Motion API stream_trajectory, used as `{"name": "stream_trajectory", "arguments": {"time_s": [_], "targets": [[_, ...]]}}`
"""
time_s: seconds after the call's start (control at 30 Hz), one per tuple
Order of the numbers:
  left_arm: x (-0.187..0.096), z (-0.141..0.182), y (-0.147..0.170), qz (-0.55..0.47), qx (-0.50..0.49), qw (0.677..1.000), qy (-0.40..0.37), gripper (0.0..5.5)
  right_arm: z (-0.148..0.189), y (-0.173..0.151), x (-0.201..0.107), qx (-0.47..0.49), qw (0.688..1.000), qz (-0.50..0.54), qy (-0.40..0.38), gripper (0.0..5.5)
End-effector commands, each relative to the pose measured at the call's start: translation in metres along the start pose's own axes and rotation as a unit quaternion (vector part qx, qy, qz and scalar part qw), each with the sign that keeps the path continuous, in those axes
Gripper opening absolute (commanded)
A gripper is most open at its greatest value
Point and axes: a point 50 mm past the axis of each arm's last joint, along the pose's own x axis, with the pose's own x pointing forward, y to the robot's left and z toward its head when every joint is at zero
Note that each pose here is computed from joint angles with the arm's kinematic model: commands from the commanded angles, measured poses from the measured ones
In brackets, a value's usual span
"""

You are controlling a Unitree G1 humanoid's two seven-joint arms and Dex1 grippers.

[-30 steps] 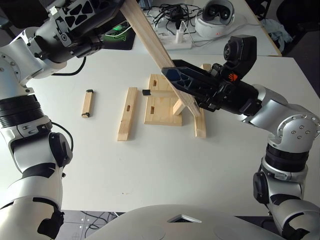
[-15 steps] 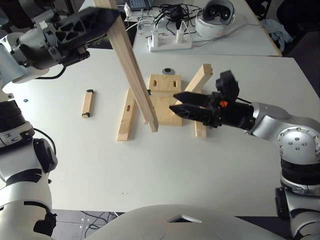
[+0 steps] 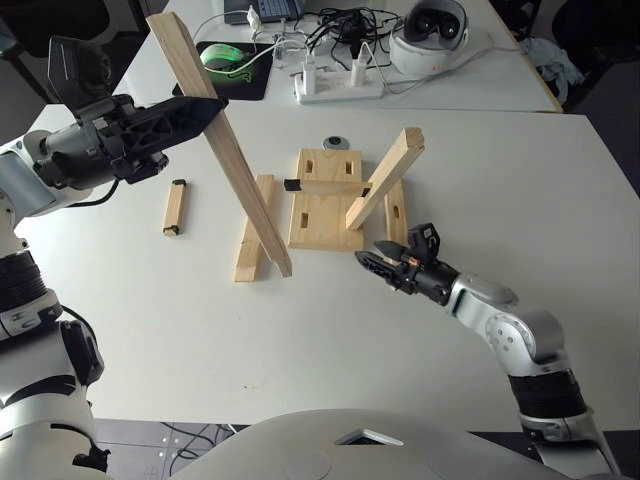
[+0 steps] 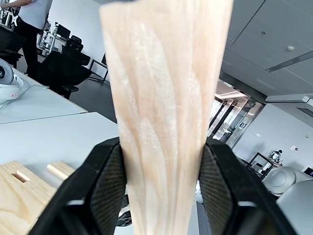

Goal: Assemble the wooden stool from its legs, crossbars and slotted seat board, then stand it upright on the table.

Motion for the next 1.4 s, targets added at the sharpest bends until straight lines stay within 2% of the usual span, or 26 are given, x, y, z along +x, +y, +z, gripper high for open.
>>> {"name": "stream_trajectory", "arguments": {"time_s": [0.03, 0.33, 0.73, 0.87, 0.93, 1.1, 1.27, 1.4], "targets": [[-0.003, 0.003, -0.004, 0.007, 0.012, 1.0, -0.005, 2.05, 0.008, -0.001, 0.007, -0.019, 0.998, -0.048, -0.036, 2.99], [-0.002, 0.005, -0.004, 0.008, 0.012, 1.0, -0.014, 2.05, 0.012, 0.014, 0.028, -0.025, 0.996, -0.059, -0.056, 2.99], [0.001, 0.0, -0.003, 0.004, 0.003, 1.0, -0.021, 2.05, 0.012, 0.008, 0.041, -0.005, 0.988, -0.138, -0.07, 2.99], [0.001, -0.004, -0.002, 0.005, 0.0, 1.0, -0.027, 2.05, 0.015, 0.007, 0.045, 0.007, 0.986, -0.145, -0.08, 2.6], [0.001, -0.005, -0.002, 0.006, 0.0, 1.0, -0.028, 2.05, 0.016, 0.009, 0.046, 0.014, 0.987, -0.136, -0.082, 2.16], [-0.003, -0.006, 0.001, 0.049, 0.034, 0.998, -0.029, 2.05, 0.02, 0.01, 0.045, 0.008, 0.99, -0.117, -0.076, 1.48], [0.0, -0.01, 0.006, 0.114, 0.14, 0.983, -0.021, 2.04, 0.029, 0.001, 0.038, -0.012, 0.992, -0.107, -0.06, 1.08], [0.006, -0.028, 0.01, 0.132, 0.182, 0.974, -0.027, 2.04, 0.033, -0.004, 0.036, -0.018, 0.993, -0.106, -0.052, 1.05]]}}
